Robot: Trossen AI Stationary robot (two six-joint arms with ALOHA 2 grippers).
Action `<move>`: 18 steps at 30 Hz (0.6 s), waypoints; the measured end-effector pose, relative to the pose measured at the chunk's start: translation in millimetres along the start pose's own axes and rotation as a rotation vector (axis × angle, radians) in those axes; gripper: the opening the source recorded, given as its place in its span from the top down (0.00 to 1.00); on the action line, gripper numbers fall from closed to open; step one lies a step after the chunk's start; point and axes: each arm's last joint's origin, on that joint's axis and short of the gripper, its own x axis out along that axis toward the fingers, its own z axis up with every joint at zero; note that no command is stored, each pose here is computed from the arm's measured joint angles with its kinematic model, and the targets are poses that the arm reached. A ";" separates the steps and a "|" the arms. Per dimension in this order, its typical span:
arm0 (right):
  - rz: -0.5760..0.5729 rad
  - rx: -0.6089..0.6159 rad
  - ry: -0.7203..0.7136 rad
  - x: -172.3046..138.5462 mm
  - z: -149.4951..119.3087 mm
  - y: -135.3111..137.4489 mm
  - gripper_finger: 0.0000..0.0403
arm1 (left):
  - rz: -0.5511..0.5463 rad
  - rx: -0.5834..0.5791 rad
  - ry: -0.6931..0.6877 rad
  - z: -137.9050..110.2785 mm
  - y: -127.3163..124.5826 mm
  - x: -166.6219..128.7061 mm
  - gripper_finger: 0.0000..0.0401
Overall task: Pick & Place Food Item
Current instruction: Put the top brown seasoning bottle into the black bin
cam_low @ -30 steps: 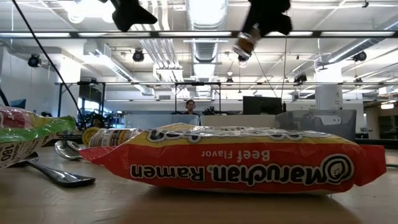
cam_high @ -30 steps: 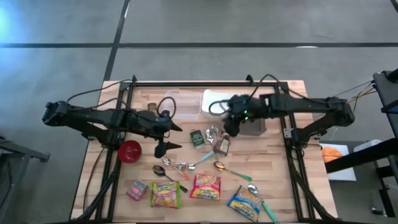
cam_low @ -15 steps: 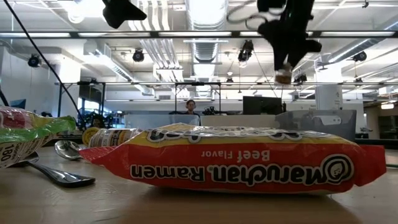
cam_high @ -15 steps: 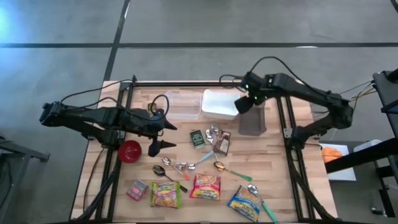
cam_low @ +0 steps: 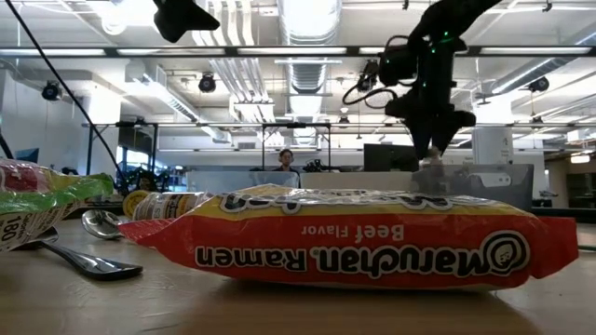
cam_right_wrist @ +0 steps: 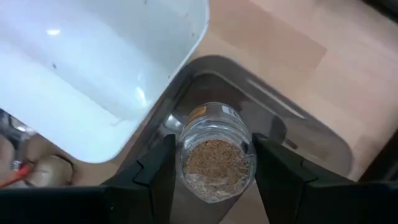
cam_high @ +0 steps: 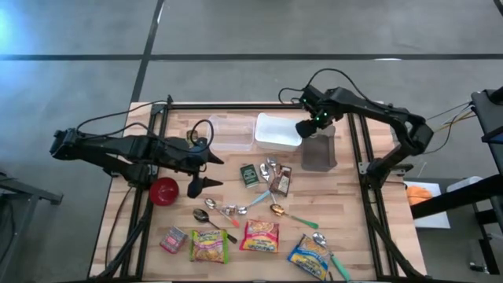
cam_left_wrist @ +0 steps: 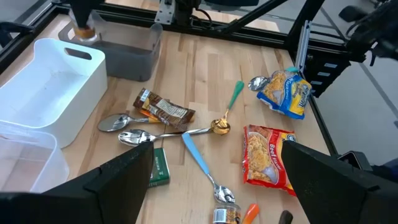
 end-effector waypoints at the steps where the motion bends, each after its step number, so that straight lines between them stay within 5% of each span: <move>1: -0.003 -0.003 0.007 4.1 -0.8 -0.2 0.58 | 0.000 0.000 0.000 0.0 0.0 0.0 0.12; 18: 0.053 0.026 -0.039 58.4 -16.4 -9.4 0.58 | 0.001 0.000 0.003 -0.3 0.1 0.0 0.12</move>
